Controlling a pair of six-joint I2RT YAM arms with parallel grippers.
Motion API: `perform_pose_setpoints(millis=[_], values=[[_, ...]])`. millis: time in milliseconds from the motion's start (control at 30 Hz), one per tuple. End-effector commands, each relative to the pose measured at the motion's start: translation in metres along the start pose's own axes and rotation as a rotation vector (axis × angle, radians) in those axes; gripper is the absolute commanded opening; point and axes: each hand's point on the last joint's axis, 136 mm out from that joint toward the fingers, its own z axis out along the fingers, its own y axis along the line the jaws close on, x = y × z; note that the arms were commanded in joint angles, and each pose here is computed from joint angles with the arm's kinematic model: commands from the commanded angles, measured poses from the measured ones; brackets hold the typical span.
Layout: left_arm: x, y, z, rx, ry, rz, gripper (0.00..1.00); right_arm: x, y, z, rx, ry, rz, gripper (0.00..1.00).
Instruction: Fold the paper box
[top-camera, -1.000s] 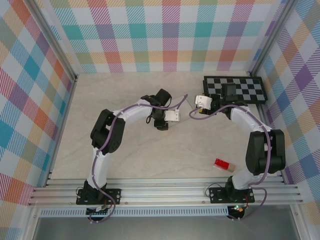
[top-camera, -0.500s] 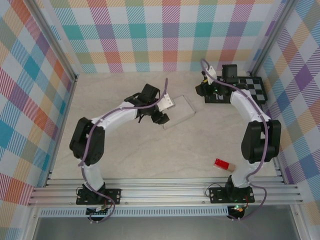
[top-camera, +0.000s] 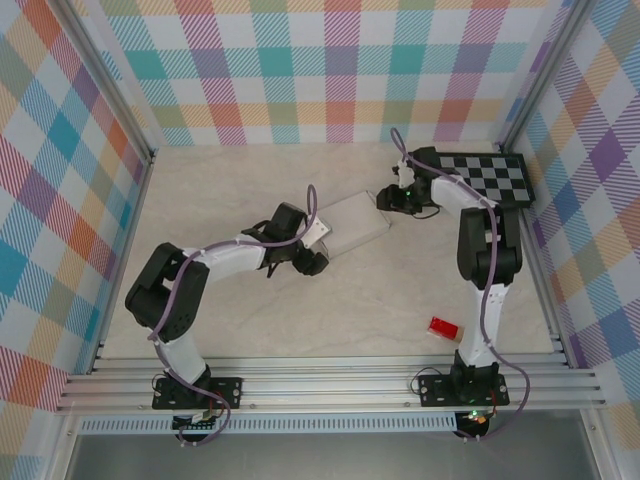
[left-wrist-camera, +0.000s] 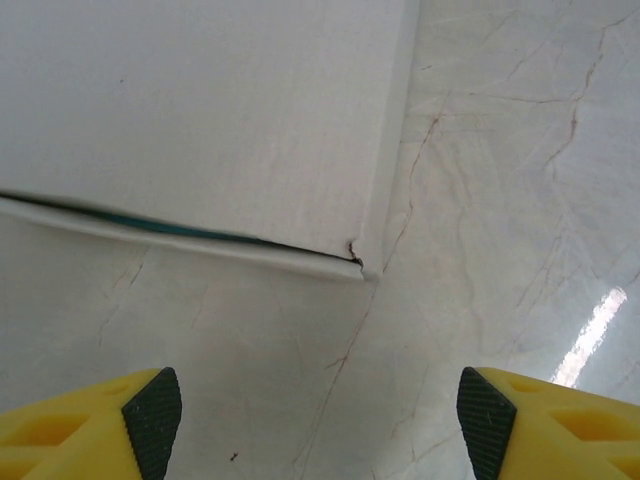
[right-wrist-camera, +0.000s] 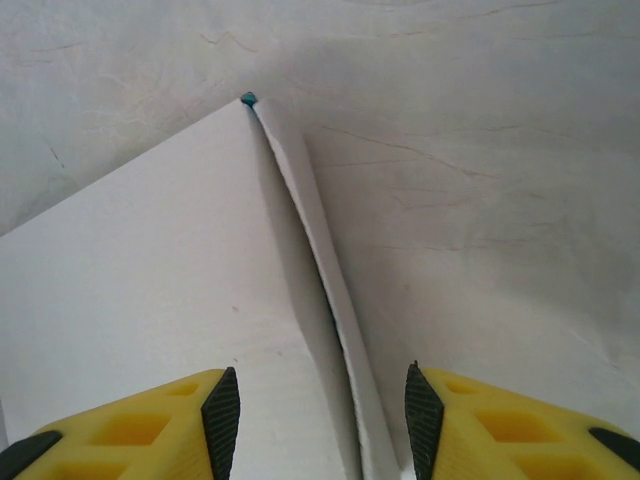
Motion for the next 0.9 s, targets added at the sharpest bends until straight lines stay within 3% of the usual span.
perform_pose_setpoints(millis=[0,367,533,600,700,867], values=[[-0.015,0.007,0.008,-0.02,-0.014,-0.043,0.77,0.009,0.009,0.005,-0.009,0.054,0.036,0.5],[0.006,-0.003,0.057,-0.113,0.121,0.083,0.76,0.03,0.017,0.021,-0.064,0.133,0.004,0.5],[0.002,-0.003,0.064,-0.147,0.1,0.126,0.7,0.033,0.023,0.021,-0.1,0.143,-0.045,0.47],[0.0,-0.007,0.066,-0.126,0.081,0.136,0.67,0.034,0.026,0.02,-0.12,0.146,-0.058,0.45],[0.002,-0.01,0.068,-0.098,0.102,0.146,0.53,0.034,0.031,0.019,-0.145,0.145,-0.073,0.4],[0.005,-0.011,0.067,-0.099,0.104,0.16,0.43,0.035,0.034,0.018,-0.161,0.151,-0.08,0.33]])
